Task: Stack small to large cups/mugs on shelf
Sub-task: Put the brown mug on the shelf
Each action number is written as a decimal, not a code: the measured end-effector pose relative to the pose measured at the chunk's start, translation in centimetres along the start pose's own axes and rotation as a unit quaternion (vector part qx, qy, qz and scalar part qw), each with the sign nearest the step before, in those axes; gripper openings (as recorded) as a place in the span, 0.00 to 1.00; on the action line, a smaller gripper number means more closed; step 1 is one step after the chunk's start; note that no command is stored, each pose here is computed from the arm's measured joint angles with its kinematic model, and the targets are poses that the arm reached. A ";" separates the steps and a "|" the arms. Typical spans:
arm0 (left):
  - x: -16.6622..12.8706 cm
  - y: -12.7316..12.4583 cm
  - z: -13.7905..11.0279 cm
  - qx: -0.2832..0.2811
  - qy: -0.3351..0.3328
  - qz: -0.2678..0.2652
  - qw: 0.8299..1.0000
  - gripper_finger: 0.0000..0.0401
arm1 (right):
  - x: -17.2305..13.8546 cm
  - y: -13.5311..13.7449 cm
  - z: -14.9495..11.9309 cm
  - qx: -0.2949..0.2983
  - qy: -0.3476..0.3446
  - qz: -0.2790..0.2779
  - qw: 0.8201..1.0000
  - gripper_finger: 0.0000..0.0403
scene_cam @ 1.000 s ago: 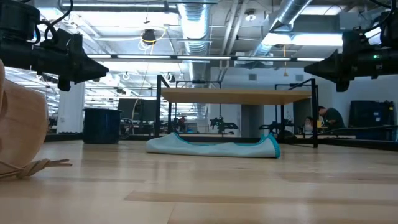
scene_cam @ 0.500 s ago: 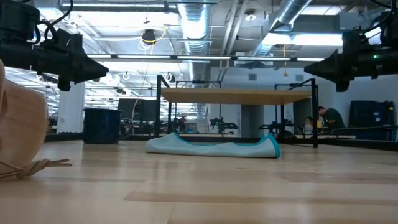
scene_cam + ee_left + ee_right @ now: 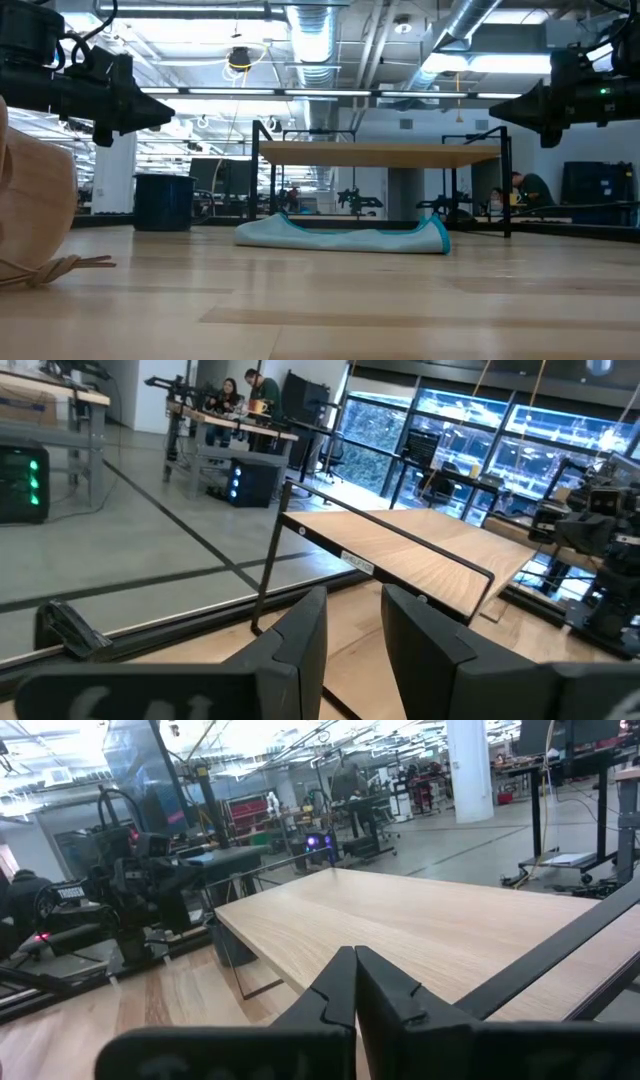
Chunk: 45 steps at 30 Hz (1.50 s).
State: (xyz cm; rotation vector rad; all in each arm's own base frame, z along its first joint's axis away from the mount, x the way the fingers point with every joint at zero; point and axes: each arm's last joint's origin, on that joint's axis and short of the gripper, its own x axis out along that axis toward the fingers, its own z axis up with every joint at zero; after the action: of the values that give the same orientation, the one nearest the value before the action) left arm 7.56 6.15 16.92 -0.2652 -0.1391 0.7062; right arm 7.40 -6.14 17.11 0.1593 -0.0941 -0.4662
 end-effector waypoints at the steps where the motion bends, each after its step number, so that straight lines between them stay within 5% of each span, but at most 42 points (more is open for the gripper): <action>1: 0.0 0.0 0.0 -0.005 0.000 0.000 1.000 0.22 | 0.0 0.0 0.0 0.000 0.000 0.000 1.000 0.07; 20: 0.0 0.0 0.0 -0.013 0.001 -0.004 1.000 0.22 | 0.0 -0.1 0.0 -0.013 -0.002 -0.016 1.000 0.07; 32: -0.2 -0.6 1.3 -0.020 -0.017 -0.052 0.998 0.22 | 0.0 -0.1 0.0 -0.013 -0.001 -0.016 1.000 0.07; 45: -0.2 -0.5 0.6 0.019 0.017 -0.052 0.998 0.25 | 0.0 -0.1 0.0 -0.013 -0.001 -0.016 1.000 0.07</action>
State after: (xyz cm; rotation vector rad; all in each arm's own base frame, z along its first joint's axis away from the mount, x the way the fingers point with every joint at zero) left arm 7.59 5.78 17.68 -0.2324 -0.1065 0.6004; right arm 7.35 -6.23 17.08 0.1357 -0.0886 -0.4997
